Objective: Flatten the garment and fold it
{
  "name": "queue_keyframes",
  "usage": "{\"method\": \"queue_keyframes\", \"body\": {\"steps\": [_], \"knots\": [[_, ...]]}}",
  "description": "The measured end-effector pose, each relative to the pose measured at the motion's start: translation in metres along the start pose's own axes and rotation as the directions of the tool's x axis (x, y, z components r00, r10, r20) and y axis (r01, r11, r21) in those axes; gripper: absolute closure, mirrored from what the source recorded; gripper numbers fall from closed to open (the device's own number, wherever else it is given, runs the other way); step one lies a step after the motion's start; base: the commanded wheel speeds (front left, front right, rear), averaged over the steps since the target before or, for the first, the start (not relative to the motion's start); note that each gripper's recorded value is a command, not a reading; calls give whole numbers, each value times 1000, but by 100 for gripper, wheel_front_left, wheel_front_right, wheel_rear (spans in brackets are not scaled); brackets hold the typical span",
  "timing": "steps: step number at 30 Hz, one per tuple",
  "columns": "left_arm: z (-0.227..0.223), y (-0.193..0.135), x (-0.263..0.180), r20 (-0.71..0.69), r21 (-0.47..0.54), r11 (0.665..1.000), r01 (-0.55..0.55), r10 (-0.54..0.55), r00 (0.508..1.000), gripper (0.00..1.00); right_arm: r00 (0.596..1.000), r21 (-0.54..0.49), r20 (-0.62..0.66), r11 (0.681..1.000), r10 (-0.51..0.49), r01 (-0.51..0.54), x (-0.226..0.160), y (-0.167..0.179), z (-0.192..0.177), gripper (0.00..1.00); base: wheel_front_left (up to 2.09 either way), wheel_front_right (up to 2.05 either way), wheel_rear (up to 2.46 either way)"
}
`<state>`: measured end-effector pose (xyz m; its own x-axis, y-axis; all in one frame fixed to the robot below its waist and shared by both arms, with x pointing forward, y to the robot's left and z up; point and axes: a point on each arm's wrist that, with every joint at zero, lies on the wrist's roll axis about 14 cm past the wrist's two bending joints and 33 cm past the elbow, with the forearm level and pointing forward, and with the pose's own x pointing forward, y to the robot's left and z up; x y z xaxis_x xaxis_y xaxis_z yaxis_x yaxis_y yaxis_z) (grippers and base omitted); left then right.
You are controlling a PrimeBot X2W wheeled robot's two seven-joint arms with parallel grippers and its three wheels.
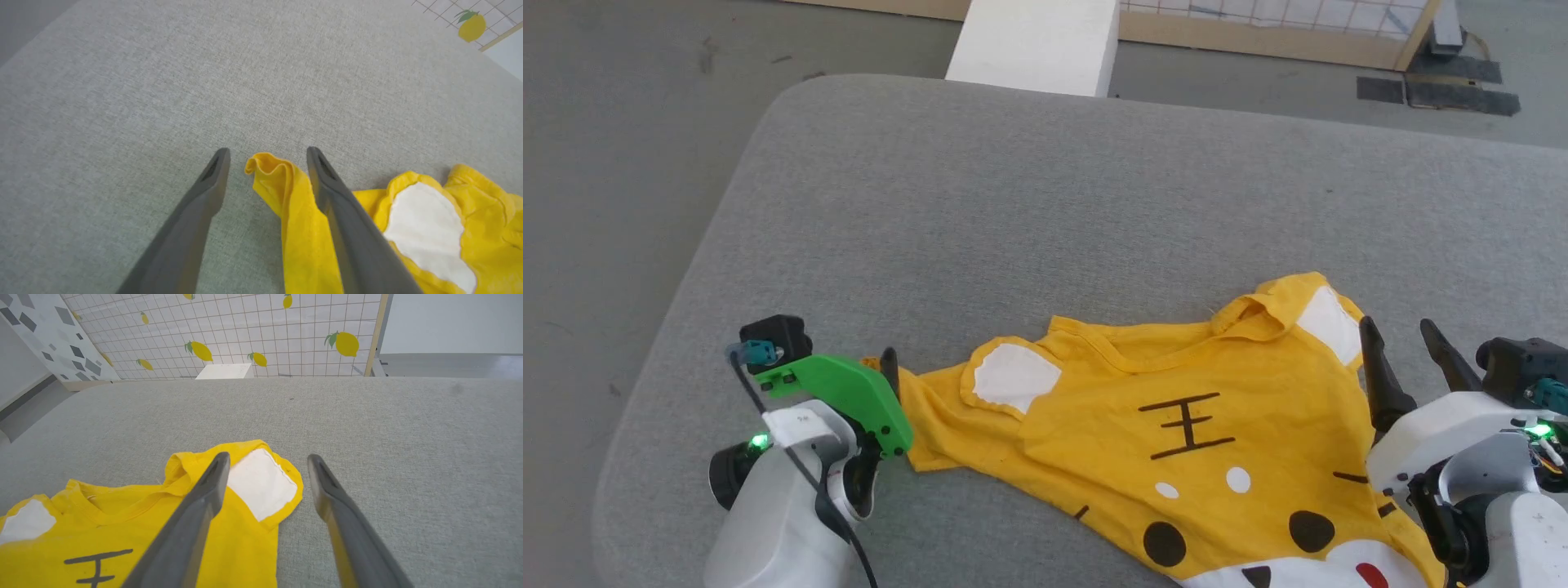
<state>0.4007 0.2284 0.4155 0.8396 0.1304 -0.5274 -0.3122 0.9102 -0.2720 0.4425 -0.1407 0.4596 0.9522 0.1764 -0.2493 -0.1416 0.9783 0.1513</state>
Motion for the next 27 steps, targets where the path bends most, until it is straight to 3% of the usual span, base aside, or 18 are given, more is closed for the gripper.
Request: {"method": "queue_keyframes", "body": {"steps": [4, 7, 8, 9, 10, 15, 19, 27], "knots": [[-28, 2, 7, -155, 16, 999, -28, 30, 987, 0, 1000, 2, -4, 1000, -16, 16, -3, -6, -2, 0, 0, 0, 0], [-31, 3, 12, -188, 36, 999, -35, 41, 981, 0, 1000, 3, -12, 1000, -21, 21, -3, -8, -6, 0, 0, 0, 0], [-30, 4, 14, -191, 49, 998, -36, 44, 981, 52, 1000, 3, -17, 1000, -22, 22, -3, -9, -7, 0, 0, 0, 0], [-30, 5, 15, -196, 59, 998, -36, 47, 979, 85, 1000, 3, -20, 1000, -23, 23, -3, -9, -8, 0, 0, 0, 0], [-32, 5, 15, -206, 69, 997, -32, 45, 977, 100, 999, 2, -26, 1000, -22, 22, -2, -9, -10, 0, 0, 0, 0], [-30, 5, 13, -201, 84, 996, -14, 31, 979, 100, 999, -27, -42, 1000, -14, 13, 6, -5, -9, 0, 0, 0, 0], [-18, 11, 9, -110, 71, 997, -26, 34, 993, 100, 997, -69, -76, 998, -15, 10, 21, -2, -8, 0, 0, 0, 0], [-5, 55, -14, -2, 42, 991, -128, 128, 992, 100, 970, -100, -241, 995, -36, 12, 55, -1, -22, 0, 0, 0, 0]]}}
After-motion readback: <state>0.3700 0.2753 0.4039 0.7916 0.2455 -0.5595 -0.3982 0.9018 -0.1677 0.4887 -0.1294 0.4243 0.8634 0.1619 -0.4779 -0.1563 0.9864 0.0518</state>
